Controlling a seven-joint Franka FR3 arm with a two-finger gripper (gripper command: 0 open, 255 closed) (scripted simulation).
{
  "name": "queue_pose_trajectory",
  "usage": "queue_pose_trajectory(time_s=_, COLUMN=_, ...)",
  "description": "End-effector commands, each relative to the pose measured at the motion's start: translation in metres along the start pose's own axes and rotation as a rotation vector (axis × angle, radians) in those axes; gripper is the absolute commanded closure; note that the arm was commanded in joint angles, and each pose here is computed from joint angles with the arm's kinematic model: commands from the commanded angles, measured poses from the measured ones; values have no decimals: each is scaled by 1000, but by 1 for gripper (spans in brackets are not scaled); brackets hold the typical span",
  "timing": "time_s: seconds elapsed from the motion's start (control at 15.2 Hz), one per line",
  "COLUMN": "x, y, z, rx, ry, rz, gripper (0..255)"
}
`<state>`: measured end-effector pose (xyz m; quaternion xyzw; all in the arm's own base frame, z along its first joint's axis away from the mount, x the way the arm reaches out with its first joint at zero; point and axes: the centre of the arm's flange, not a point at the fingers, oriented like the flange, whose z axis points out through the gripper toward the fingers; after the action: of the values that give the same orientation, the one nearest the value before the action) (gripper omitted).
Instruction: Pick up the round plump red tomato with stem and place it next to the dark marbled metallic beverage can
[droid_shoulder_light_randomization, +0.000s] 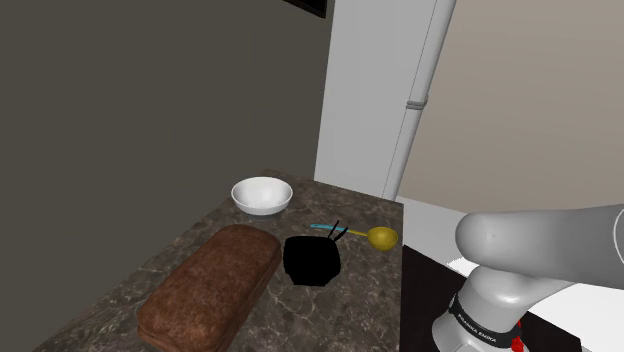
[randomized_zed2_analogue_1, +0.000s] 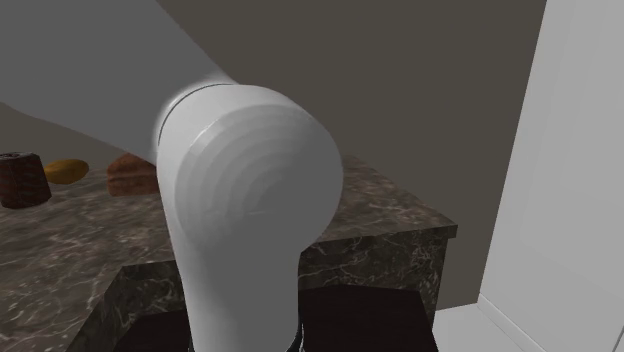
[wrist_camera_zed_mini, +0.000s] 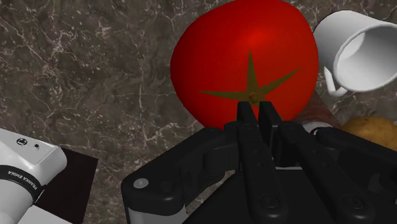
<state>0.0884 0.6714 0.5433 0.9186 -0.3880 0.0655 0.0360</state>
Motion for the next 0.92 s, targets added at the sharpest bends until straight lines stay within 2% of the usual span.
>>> queue_pose_trajectory(time_s=0.0, x=-2, y=0, z=10, rx=1, ry=0, rz=0, gripper=255)
queue_pose_trajectory(time_s=0.86, x=-12, y=-1, z=78, rx=1, ry=0, rz=0, gripper=255)
